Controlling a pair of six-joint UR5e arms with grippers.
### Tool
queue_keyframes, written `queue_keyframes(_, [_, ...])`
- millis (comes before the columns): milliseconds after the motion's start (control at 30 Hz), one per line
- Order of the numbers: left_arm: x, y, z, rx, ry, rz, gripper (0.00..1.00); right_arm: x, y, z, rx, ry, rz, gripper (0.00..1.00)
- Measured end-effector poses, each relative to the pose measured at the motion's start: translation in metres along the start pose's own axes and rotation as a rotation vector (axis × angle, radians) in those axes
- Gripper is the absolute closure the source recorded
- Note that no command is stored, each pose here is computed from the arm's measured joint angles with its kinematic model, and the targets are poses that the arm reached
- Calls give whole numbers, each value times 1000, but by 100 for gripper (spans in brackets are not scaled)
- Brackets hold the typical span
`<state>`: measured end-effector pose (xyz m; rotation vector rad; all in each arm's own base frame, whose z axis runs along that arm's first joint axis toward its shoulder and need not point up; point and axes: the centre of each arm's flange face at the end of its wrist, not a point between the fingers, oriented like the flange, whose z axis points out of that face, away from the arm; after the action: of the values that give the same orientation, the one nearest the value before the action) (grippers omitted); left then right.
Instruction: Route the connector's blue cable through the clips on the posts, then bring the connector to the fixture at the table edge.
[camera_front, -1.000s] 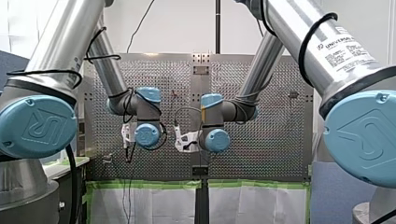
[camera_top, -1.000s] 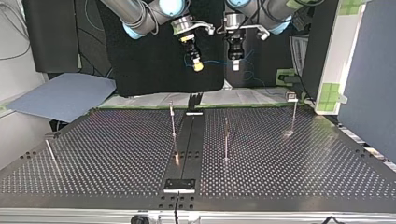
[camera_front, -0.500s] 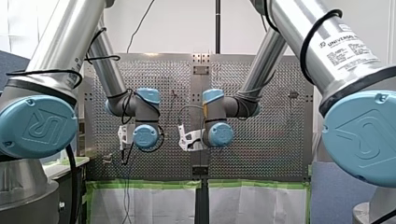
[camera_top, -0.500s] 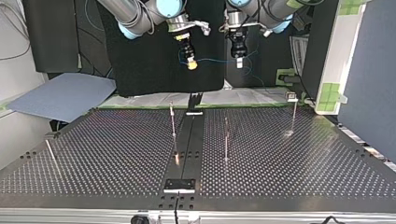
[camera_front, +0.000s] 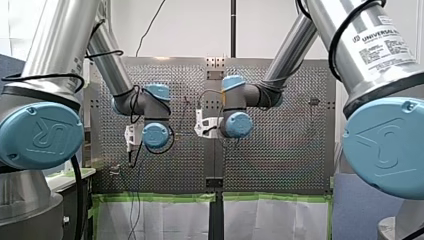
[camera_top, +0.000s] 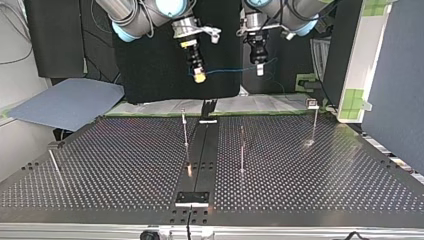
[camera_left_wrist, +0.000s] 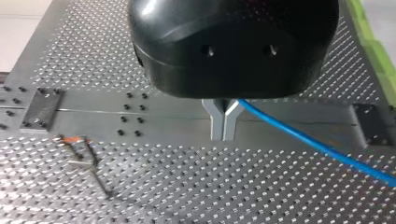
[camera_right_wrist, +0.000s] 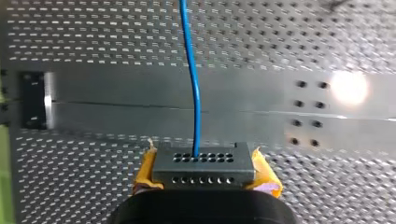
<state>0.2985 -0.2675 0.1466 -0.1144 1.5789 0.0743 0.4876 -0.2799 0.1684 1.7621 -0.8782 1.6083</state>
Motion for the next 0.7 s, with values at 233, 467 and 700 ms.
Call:
queue_keyframes(233, [-30, 0, 10, -23, -37, -24, 100, 42, 9, 6, 8, 65, 26, 100])
queue_keyframes(467, [-60, -2, 25, -42, -75, -49, 100, 82, 19, 14, 17, 110, 33, 100])
queue_keyframes(700, [-76, -1, 48, -65, -82, -30, 100, 93, 32, 23, 10, 128, 36, 100])
